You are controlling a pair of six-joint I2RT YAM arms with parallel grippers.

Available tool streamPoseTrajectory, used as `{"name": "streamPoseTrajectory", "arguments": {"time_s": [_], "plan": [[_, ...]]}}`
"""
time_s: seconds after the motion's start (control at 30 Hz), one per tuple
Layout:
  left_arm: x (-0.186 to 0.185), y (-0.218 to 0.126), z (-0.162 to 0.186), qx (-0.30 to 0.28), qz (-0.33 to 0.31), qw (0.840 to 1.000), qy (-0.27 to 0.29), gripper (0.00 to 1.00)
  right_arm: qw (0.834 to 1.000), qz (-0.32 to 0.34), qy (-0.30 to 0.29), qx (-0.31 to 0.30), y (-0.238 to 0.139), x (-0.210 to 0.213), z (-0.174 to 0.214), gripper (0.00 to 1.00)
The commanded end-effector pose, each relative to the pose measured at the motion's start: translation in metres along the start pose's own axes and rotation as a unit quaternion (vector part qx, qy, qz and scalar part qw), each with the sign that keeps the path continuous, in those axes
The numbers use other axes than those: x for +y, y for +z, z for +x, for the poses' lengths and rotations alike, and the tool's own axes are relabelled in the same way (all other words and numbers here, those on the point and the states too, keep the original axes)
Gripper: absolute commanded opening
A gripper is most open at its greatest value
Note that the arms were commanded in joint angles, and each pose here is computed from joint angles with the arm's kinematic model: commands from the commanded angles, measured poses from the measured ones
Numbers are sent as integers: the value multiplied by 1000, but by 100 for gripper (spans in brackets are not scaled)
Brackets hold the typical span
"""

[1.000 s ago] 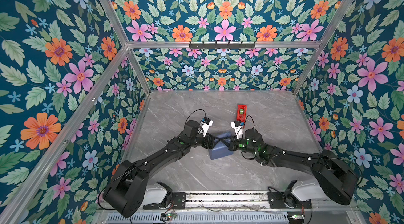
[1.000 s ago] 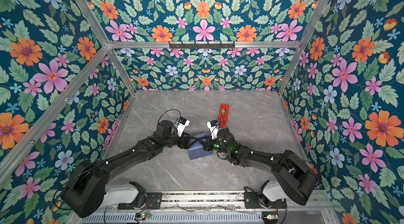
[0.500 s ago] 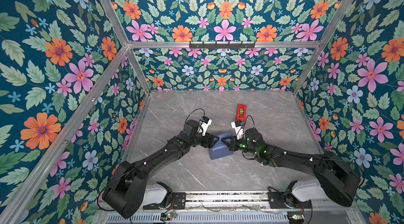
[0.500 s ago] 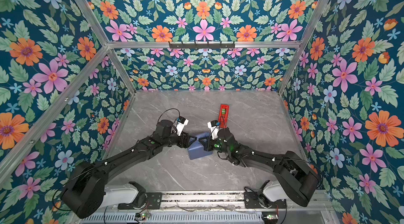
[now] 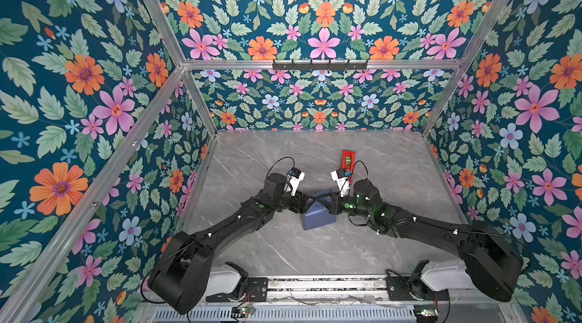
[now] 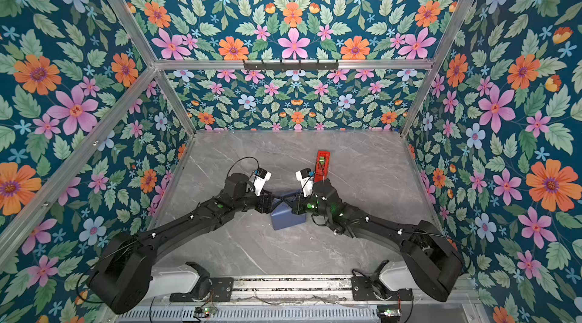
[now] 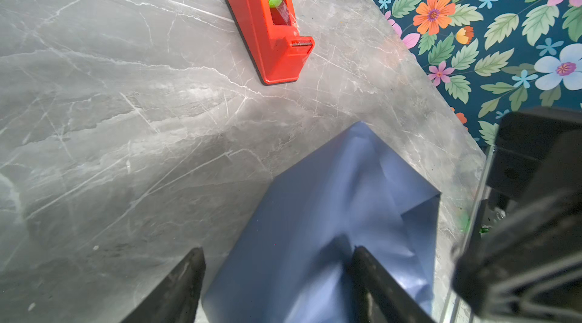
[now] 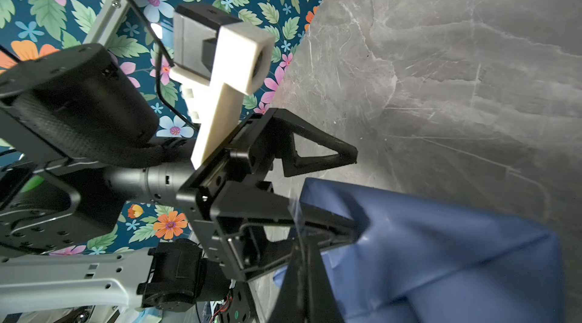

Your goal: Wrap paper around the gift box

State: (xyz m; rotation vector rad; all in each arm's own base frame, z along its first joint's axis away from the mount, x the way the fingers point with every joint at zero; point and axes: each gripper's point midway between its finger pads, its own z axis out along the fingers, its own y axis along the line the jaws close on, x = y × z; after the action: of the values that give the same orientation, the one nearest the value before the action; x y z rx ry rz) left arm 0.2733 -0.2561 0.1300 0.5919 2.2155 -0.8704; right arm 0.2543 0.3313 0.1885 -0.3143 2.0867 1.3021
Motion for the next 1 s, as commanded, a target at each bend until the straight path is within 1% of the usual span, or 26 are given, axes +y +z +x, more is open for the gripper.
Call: {"name": "streamPoseTrajectory", "arguments": {"time_s": [0.0,0.37,0.63,0.97], "plan": [[9,1,25,45,-17,999,-2,75,1000,-8,0,5,-1,5,0,0],[9,0,25,44,-18,999,-1,75,1000,-4,6,12,11,1,10,0],[9,0,23,43,-18,999,0,75,1000,13,-12,9,12,-6,11,0],[9,1,24,43,-19,999,0,75,999,33,-27,22,12,-18,19,0]]}}
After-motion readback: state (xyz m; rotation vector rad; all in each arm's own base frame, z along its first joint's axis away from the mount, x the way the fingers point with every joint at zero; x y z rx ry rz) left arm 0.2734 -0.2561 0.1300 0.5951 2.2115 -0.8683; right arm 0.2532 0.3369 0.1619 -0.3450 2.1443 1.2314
